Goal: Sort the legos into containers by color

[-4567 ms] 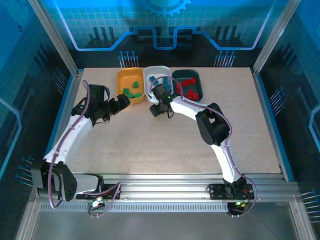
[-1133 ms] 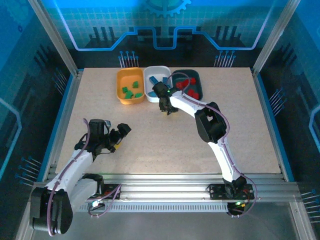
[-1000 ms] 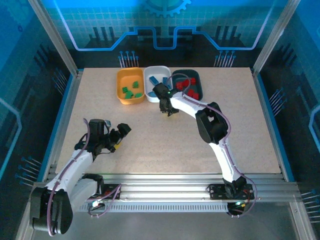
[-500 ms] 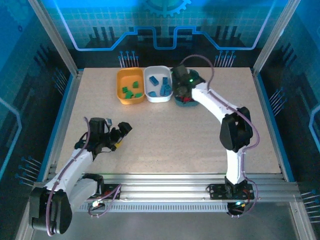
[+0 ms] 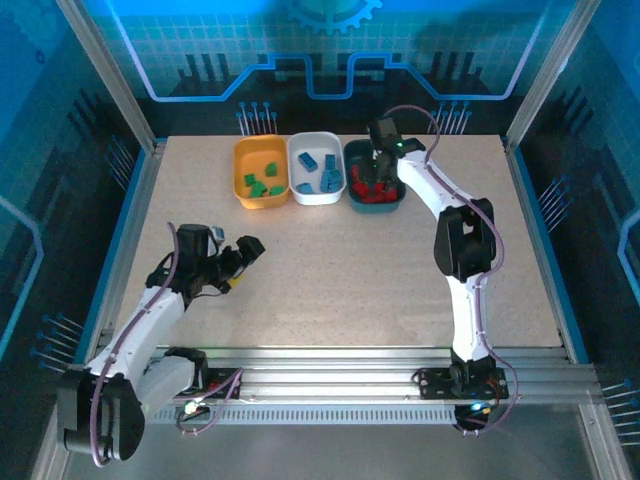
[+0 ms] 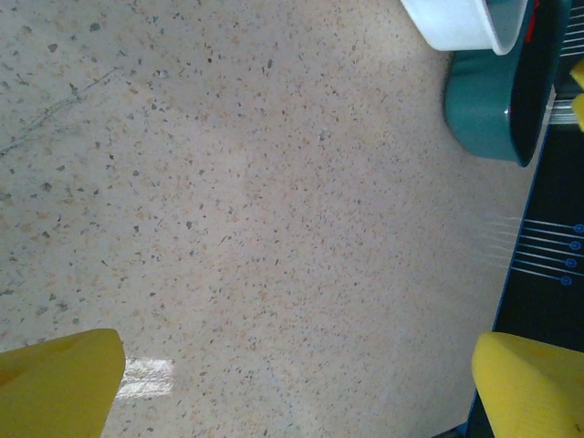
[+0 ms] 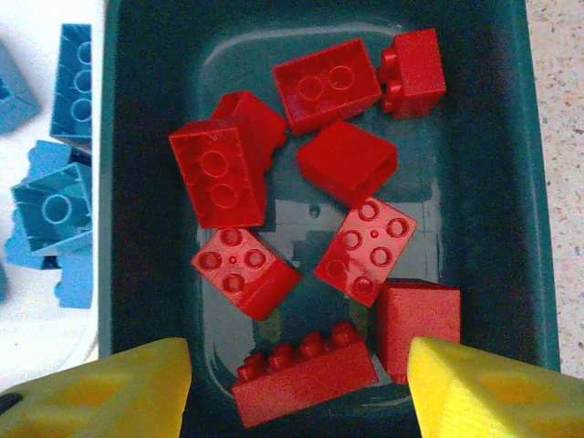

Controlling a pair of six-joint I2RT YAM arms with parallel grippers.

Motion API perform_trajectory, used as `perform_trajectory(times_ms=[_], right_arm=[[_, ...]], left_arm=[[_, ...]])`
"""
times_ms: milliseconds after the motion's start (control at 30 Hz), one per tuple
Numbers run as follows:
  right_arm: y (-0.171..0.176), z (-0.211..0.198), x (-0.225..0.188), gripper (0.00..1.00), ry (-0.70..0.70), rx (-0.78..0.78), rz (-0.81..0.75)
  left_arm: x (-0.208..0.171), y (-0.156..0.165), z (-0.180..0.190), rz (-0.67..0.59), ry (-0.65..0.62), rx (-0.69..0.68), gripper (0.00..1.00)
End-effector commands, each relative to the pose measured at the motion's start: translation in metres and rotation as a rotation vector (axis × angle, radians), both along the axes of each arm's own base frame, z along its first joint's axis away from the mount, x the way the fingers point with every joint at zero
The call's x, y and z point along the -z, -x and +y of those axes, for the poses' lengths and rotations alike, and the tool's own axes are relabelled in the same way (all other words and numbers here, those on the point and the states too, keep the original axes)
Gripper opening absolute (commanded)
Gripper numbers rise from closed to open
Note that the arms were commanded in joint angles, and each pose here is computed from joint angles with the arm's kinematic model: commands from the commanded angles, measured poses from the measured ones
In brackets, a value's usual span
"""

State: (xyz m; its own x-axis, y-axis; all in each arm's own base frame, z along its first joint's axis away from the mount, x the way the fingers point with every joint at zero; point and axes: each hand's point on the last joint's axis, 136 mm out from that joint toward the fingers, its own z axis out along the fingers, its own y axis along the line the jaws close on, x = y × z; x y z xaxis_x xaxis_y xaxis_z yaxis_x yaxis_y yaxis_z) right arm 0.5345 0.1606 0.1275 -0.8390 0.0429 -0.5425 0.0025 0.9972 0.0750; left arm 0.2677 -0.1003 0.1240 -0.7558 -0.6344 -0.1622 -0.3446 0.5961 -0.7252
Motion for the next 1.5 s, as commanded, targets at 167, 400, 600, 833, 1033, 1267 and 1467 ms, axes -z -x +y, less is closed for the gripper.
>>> perform_trajectory(times_ms=[167,400,600,833,1033,1267,1467], right_arm=[[0.087,0.025,-0.113,0.78,-0.084,-0.119,-0.296],[0.197,0.054,-0.167,1.00,-0.092,-0.315,-0.555],[0.216,0.055,-0.158,1.00,0.111,-0.440,-0.533],[0.198,0.003,-0.146,1.00,0.092,-0.259,-0.619],[0.188,-0.055,-0.102,1.00,0.078,-0.157,-0.529],[0.183,-0.095,-0.085,1.00,0.055,-0.102,-0.669],[0.163,-0.122,-0.050,1.00,0.027,-0.044,-0.635]], left_arm=[[-0.051,-0.006,0.016,-0.056,-0.186,0.014,0.99],[-0.091,-0.009,0.036,-0.158,-0.344,-0.036,0.99],[-0.061,-0.031,0.055,-0.342,-0.360,-0.200,0.99],[-0.043,-0.045,0.084,-0.699,-0.726,-0.170,0.99],[-0.028,-0.061,0.102,-0.742,-0.930,-0.111,0.99],[-0.005,-0.085,0.109,-0.722,-0.923,-0.128,0.99],[0.008,-0.108,0.114,-0.743,-0.914,-0.136,0.99]])
